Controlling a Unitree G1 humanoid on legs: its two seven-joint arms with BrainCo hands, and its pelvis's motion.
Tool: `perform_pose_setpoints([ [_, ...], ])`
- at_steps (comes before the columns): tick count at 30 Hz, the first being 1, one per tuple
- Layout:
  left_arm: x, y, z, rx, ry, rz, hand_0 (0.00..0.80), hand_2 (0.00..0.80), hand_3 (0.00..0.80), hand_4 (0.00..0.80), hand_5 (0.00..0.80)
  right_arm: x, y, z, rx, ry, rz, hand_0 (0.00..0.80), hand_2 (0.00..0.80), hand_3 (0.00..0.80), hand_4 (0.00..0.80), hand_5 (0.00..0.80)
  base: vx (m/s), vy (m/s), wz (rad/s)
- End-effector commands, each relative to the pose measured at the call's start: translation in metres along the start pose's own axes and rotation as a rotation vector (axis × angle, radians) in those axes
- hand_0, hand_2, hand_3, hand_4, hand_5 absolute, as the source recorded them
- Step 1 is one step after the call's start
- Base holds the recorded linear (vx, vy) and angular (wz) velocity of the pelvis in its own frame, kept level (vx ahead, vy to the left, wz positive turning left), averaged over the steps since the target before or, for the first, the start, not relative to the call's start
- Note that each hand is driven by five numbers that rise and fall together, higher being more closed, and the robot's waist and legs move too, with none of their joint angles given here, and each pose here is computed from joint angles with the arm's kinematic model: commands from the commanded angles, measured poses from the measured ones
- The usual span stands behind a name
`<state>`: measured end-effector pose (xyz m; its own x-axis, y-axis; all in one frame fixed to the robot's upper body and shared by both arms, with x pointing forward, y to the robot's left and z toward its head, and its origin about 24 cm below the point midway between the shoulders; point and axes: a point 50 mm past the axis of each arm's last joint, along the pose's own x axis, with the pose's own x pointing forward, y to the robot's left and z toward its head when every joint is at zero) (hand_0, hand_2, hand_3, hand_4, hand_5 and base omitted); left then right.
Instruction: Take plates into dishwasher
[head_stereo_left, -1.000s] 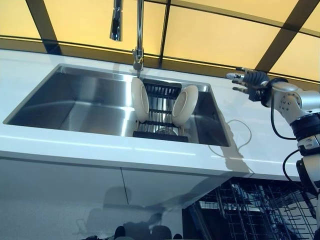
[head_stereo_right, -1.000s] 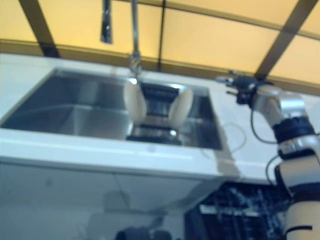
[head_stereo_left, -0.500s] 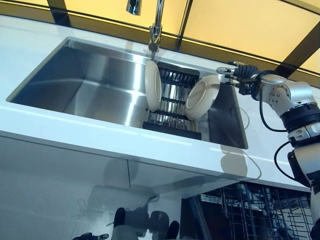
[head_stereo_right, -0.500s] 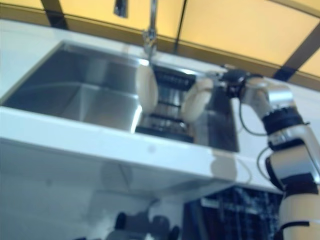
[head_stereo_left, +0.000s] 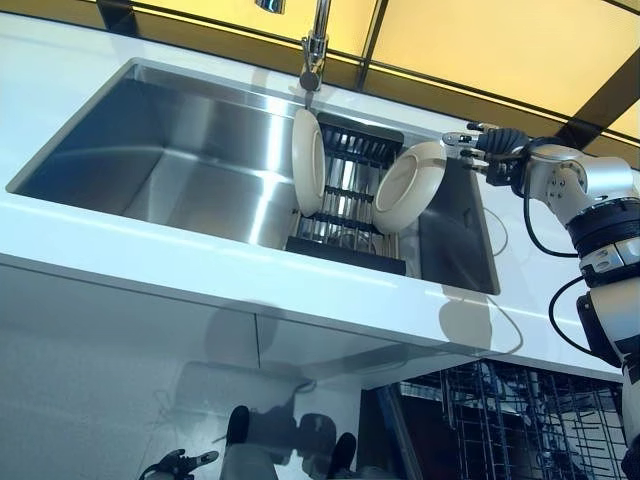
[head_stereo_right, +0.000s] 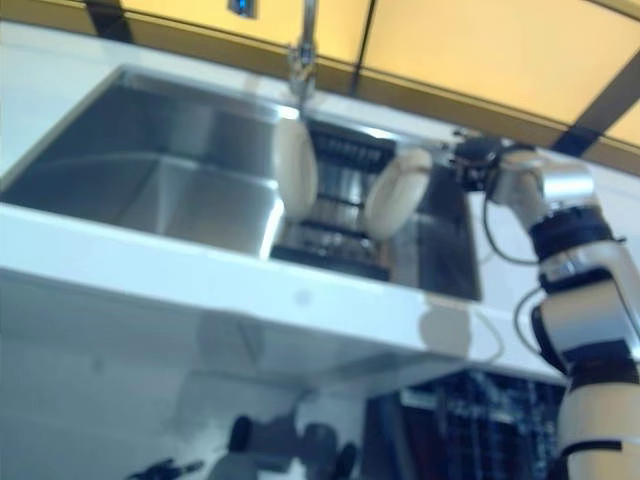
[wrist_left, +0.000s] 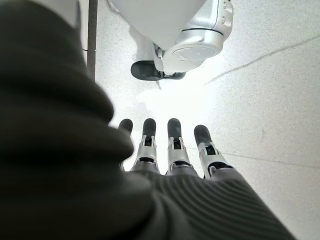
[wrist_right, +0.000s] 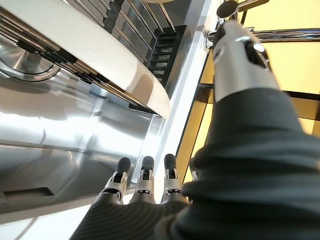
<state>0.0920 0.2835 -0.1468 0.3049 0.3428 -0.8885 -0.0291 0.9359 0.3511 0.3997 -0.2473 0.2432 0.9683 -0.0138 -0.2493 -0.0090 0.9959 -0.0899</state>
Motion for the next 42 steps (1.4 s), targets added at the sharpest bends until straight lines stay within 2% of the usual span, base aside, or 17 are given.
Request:
perform_pose_setpoints([
  [1,0.001,0.009,0.008,0.028,-0.022,0.017,0.0,0.0,0.0,0.0,0.0,-0.014,-0.005,0.053,-0.066,-0.12,-0.04,0.0,0.0,0.0,0.0,0.0,0.0,0.0,0.0],
  [42,0.0,-0.004,0.016,-0.012,-0.066,-0.038,0.0,0.0,0.0,0.0,0.0,-0.003,0.012,0.025,-0.127,0.002,0.042,0.0,0.0,0.0,0.0,0.0,0.0,0.0,0.0],
])
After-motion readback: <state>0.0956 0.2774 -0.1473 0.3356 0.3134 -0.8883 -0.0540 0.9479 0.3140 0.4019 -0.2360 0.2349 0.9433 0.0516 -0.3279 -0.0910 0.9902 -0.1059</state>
